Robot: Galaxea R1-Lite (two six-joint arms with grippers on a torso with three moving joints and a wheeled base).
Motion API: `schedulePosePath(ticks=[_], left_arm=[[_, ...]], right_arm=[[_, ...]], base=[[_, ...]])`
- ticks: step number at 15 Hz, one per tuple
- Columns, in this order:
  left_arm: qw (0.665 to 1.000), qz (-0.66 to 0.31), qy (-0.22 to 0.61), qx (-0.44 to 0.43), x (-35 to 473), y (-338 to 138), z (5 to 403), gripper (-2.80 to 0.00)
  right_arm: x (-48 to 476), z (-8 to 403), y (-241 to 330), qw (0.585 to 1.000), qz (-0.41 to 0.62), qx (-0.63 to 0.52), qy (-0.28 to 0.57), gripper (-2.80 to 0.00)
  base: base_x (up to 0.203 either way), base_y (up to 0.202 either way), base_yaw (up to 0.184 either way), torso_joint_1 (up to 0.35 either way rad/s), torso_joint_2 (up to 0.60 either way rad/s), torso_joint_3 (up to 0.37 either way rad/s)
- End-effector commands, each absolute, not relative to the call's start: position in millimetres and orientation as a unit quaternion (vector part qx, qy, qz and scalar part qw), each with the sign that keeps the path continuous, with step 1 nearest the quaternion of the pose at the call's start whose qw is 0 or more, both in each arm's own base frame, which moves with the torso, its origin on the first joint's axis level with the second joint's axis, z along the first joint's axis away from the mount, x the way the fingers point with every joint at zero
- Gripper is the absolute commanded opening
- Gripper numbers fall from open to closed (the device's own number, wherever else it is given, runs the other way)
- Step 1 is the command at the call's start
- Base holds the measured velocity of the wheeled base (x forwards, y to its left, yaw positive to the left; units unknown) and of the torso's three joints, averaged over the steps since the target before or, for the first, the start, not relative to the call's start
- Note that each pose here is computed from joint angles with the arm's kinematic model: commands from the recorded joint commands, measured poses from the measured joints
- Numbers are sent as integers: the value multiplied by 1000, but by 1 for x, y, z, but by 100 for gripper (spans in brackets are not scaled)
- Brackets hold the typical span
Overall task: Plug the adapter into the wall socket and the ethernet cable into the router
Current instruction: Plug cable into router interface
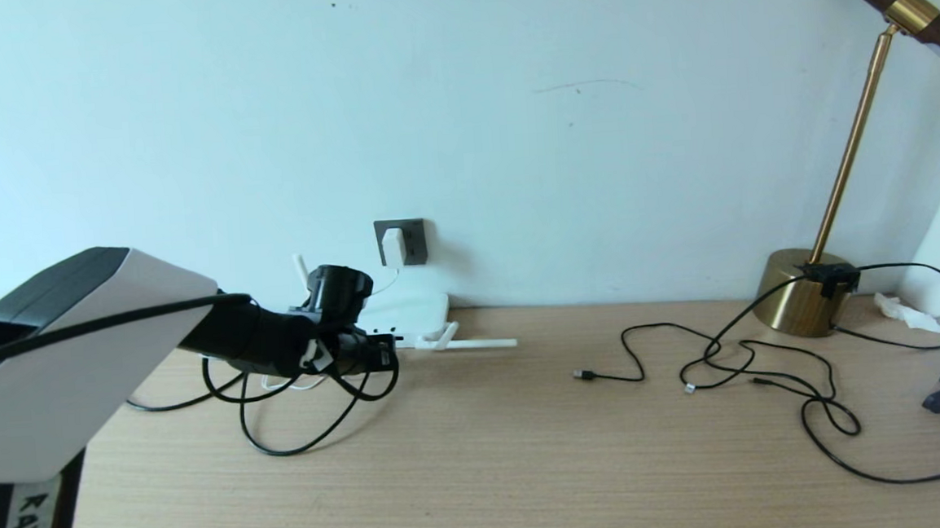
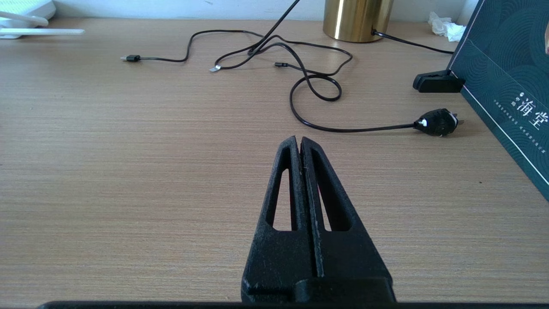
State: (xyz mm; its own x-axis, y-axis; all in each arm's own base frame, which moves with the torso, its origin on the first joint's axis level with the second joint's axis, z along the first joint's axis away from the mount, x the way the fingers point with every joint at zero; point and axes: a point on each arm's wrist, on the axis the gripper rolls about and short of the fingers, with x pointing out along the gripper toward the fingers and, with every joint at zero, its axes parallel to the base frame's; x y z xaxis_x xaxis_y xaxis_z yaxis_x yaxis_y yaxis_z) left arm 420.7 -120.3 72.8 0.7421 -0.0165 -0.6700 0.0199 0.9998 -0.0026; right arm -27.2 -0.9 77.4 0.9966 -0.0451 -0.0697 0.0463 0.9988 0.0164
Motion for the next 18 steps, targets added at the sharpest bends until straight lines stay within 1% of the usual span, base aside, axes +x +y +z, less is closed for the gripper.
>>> schedulePosePath(ticks=[1,18], left_arm=[[933,-9,359,2,421,-120,72,-280],[934,-4,358,0,425,-116,71,-280]], right_arm=[[-27,77,-1,999,-23,9,35,-280],[-27,77,-1,999,-23,9,35,-280]], base=[[0,0,0,0,0,0],[0,0,0,0,0,0]])
